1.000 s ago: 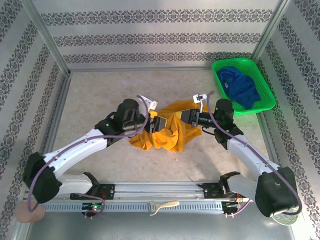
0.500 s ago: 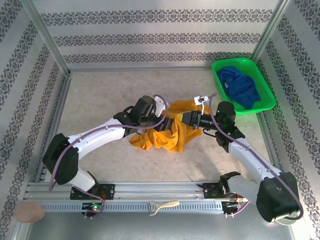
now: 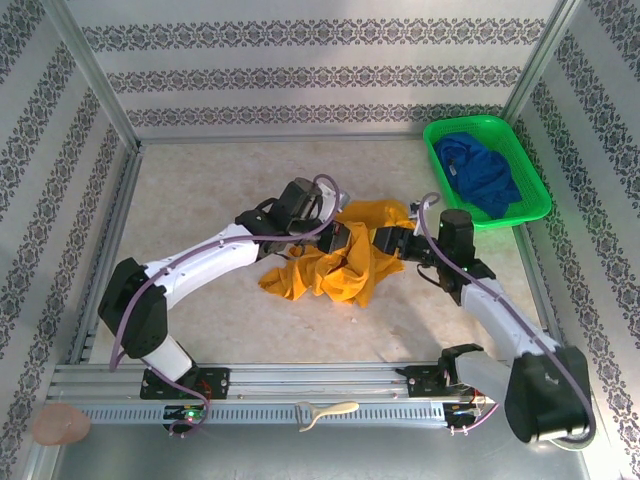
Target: Fold the inside-out t-shirt
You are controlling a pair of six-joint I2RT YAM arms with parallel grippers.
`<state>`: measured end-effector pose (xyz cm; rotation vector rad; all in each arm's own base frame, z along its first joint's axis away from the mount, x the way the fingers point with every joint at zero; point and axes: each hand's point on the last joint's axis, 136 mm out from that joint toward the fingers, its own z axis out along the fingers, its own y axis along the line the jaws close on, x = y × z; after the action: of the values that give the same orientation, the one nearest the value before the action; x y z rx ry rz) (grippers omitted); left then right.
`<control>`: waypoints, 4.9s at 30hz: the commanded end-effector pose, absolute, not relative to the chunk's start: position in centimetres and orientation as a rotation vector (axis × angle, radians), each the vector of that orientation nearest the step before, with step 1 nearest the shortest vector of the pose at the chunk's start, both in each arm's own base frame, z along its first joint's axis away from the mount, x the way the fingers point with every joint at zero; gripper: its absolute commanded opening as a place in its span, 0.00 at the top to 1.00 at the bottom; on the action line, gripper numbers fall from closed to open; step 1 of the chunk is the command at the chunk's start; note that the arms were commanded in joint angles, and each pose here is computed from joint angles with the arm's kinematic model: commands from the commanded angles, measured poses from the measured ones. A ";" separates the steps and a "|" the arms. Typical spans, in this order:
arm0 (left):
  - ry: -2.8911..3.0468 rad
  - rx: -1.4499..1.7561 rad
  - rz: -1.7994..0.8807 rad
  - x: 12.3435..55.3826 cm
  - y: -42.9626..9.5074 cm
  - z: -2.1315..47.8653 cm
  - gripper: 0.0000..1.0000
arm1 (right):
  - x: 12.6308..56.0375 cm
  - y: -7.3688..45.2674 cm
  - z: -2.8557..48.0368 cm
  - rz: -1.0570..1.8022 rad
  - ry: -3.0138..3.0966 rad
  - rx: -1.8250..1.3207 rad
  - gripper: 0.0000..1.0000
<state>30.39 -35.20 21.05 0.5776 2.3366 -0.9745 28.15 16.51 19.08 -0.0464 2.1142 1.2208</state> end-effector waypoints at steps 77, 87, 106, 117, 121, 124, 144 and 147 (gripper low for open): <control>1.889 -0.322 -1.831 38.6 -26.7 26.6 0.73 | 23.0 24.2 32.5 1.591 1.576 -0.614 1.00; 1.966 -0.226 -1.623 35.5 -25.4 26.8 0.51 | 25.1 23.4 29.7 1.592 1.635 -0.534 1.00; 2.092 0.026 -1.481 30.5 -31.9 25.0 0.51 | 26.0 22.4 28.0 1.594 1.674 -0.435 1.00; 2.055 0.072 -1.527 31.1 -33.1 25.8 0.57 | 26.1 22.3 27.8 1.594 1.679 -0.422 1.00; 2.042 0.065 -1.558 31.1 -33.4 25.7 0.63 | 26.2 22.3 27.7 1.594 1.680 -0.420 1.00; 2.043 0.056 -1.568 31.0 -33.4 25.3 0.62 | 26.3 22.2 27.8 1.590 1.678 -0.417 1.00; 1.927 0.088 -1.664 30.7 -34.1 27.7 1.00 | 27.3 21.1 26.7 1.559 1.699 -0.352 1.00; 1.906 0.096 -1.627 30.5 -33.4 29.8 1.00 | 28.4 20.1 25.0 1.521 1.745 -0.280 0.91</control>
<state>31.30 -33.63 25.43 0.0338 2.0219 -1.6080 27.54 20.95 25.85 -0.3148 1.7473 1.5668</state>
